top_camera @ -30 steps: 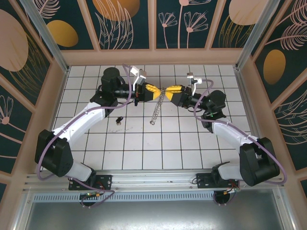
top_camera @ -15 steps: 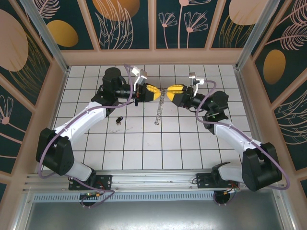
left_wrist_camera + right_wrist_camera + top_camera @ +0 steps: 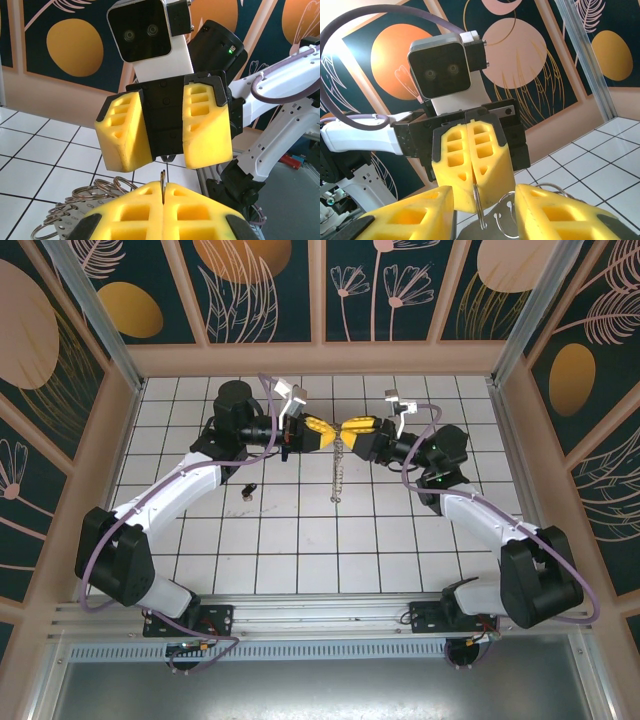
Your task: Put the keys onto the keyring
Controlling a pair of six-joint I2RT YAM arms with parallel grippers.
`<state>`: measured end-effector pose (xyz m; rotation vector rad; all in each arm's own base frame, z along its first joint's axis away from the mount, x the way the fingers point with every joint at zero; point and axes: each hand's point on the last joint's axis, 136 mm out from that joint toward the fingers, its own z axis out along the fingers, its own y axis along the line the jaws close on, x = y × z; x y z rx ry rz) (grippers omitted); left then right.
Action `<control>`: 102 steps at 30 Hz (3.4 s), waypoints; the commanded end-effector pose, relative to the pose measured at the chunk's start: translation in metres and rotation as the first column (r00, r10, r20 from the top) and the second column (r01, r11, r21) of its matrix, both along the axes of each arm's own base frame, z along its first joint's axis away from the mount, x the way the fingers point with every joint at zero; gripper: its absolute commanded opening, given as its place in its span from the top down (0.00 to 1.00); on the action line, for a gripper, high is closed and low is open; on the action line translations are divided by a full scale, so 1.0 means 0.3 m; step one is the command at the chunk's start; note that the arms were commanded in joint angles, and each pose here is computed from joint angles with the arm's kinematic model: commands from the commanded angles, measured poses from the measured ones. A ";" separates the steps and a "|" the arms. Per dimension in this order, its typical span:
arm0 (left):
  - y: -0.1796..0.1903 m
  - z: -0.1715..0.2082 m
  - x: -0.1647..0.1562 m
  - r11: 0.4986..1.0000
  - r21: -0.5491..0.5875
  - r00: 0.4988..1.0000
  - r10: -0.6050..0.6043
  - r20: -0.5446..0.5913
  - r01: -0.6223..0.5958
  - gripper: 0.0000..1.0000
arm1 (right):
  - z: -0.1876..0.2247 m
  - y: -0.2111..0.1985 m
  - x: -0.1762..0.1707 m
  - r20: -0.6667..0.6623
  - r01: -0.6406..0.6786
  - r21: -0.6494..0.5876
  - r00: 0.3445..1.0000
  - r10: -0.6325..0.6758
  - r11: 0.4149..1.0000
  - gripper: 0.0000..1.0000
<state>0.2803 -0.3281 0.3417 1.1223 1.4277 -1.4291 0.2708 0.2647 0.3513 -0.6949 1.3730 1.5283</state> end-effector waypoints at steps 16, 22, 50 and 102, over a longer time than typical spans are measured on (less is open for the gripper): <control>-0.003 0.066 0.004 0.999 -0.041 0.998 -0.023 0.065 0.026 1.00 | 0.024 0.023 -0.032 0.066 -0.049 0.004 0.997 0.049 0.999 0.77; -0.002 0.066 0.004 0.999 -0.041 0.998 -0.022 0.067 0.025 1.00 | 0.010 0.029 -0.041 0.062 -0.063 -0.005 0.996 0.063 0.998 0.83; 0.189 0.159 0.255 0.754 -0.165 0.772 0.626 -0.109 -0.636 0.01 | 0.200 -0.069 0.054 0.158 0.100 0.248 0.977 -0.142 0.964 1.00; 0.115 0.009 0.323 0.787 -0.275 0.714 0.277 -0.644 -0.553 0.41 | -0.005 -0.104 0.343 -0.280 0.247 0.435 0.951 -0.131 0.866 1.00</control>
